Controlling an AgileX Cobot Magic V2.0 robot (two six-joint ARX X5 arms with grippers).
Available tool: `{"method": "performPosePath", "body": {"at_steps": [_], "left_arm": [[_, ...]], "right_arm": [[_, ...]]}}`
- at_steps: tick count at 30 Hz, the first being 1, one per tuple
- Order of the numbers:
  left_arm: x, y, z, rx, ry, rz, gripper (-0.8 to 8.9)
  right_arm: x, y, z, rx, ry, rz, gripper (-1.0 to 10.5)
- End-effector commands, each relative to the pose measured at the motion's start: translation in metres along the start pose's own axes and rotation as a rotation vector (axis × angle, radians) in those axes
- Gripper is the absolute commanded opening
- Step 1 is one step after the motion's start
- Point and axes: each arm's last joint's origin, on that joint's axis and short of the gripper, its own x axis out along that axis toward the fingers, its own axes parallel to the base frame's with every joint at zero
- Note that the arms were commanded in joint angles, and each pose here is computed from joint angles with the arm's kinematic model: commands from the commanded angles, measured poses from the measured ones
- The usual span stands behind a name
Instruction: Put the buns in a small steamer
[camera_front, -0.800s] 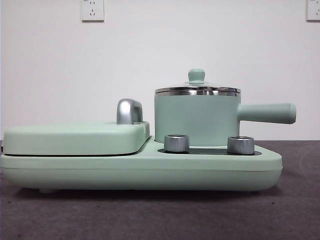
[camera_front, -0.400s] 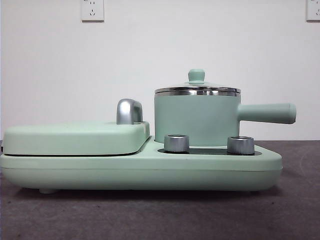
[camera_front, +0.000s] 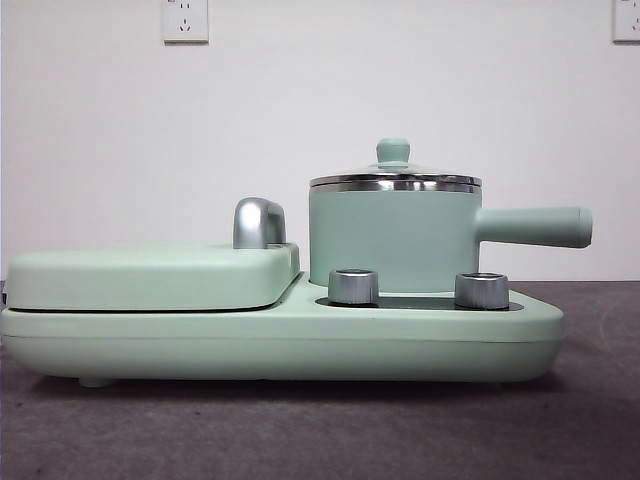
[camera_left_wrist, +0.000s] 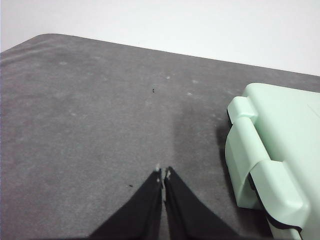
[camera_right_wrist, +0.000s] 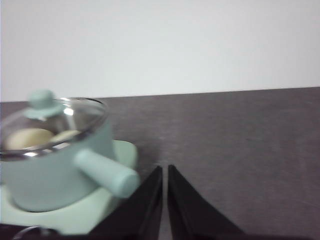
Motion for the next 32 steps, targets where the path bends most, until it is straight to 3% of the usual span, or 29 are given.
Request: {"method": "performPosePath", "body": {"at_steps": [1,9,15,32], "left_arm": [[0.002,0.001,-0.006,0.007,0.016,0.007,0.1],[0.002,0.001,-0.006,0.006,0.015,0.007,0.1],[0.002,0.001,-0.006,0.006,0.015,0.007,0.1],[0.002,0.001,-0.006,0.006,0.015,0.007,0.1]], "right_arm": [[0.002,-0.003,-0.007,-0.031,0.005,-0.045,0.2],[0.009,-0.011,-0.031,-0.108,0.059,-0.17,0.2],[0.012,-0.014,-0.051,-0.106,0.133,-0.172,0.2],[0.012,-0.014,-0.049,-0.116,0.114,-0.165,0.2]]}}
